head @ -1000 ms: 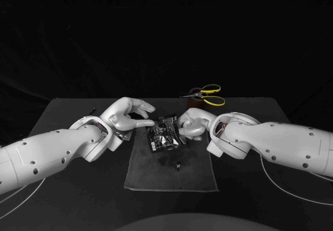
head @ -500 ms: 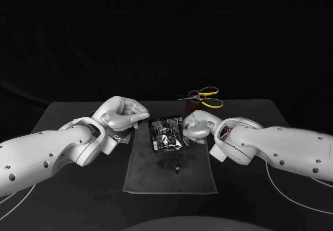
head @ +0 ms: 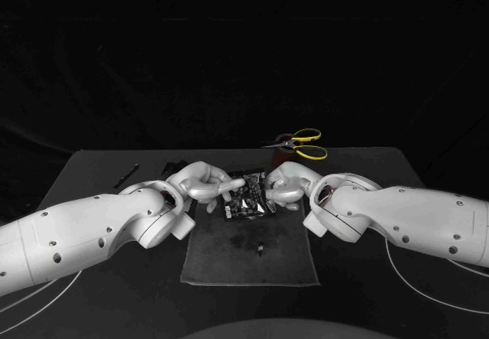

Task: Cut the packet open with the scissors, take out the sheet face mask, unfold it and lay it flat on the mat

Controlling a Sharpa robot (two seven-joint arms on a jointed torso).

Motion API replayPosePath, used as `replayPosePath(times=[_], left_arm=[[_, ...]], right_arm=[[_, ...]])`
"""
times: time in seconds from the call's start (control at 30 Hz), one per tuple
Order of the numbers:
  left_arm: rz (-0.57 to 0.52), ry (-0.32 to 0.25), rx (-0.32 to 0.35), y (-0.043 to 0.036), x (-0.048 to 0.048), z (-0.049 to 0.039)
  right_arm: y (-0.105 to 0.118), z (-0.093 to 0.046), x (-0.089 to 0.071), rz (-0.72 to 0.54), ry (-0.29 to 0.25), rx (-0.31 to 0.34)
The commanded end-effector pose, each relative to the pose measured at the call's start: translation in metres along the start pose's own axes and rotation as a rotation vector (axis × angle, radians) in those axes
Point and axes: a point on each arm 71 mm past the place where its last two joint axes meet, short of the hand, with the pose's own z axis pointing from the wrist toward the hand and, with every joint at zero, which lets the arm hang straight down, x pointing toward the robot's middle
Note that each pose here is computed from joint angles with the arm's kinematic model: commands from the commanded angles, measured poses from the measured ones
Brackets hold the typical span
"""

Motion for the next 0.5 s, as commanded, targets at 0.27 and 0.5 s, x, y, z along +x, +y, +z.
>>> replayPosePath(times=[0.27,0.5], left_arm=[[-0.006,0.043,-0.136,0.0022,0.0154,0.0145],[0.015,0.051,-0.137,-0.0005,0.0201,0.02]], right_arm=[[0.009,0.007,0.008,-0.125,0.0,0.003],[0.014,0.012,0.012,-0.162,0.007,0.002]])
